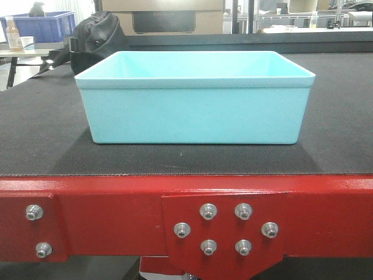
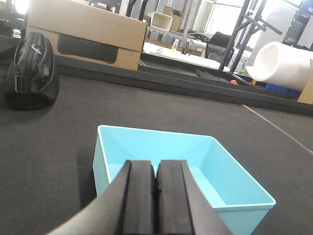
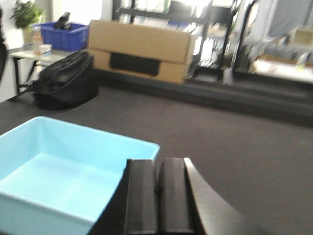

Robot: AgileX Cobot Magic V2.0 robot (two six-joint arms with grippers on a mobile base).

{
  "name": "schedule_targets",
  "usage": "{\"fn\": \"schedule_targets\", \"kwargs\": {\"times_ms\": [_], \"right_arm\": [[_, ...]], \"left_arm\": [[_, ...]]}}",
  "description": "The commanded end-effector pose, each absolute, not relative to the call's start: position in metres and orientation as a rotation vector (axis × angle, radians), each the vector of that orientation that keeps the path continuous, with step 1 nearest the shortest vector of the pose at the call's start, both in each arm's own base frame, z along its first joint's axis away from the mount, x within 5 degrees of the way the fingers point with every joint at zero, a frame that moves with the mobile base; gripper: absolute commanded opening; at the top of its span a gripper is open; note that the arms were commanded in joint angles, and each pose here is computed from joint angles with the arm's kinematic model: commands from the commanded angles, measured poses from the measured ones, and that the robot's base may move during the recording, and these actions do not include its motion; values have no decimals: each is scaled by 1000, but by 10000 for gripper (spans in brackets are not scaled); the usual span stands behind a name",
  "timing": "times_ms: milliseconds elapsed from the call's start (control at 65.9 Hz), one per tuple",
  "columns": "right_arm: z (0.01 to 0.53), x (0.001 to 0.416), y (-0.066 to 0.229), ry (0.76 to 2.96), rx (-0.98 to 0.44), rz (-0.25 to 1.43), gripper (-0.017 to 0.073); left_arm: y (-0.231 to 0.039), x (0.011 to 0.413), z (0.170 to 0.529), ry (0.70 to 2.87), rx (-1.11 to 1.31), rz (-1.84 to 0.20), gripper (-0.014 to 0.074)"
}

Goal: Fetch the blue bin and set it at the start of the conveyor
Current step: 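Open both grippers and raise them away from the bin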

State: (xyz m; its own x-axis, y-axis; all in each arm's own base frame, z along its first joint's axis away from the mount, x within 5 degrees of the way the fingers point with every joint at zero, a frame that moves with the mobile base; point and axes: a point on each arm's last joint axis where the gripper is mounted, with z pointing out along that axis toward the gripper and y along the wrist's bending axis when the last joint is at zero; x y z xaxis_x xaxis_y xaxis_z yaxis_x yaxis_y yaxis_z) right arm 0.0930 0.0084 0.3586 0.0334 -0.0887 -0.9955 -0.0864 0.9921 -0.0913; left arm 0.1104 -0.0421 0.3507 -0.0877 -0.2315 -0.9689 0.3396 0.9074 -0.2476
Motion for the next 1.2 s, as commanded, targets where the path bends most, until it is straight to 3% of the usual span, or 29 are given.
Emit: {"fn": "schedule_targets", "kwargs": {"times_ms": [0,91,212,576,1183], "right_arm": [[346,85,1,1457,-85,-67,-166],[319,80,-6,1396,-15,-142,-166],[283,71,-8,1464,68,-103,-166],[210,56,-4,1513,44,-66,-166],[209,56,-2,1526,24,-45,-166]], "left_arm": [[-42,109,353,1562,91,-479,-111],[-42,109,353,1562,91,-479,-111],[-42,109,353,1562,91,-479,-111],[-42,109,353,1562,91,-479,-111],[-42,109,353,1562,91,-479,-111]]}}
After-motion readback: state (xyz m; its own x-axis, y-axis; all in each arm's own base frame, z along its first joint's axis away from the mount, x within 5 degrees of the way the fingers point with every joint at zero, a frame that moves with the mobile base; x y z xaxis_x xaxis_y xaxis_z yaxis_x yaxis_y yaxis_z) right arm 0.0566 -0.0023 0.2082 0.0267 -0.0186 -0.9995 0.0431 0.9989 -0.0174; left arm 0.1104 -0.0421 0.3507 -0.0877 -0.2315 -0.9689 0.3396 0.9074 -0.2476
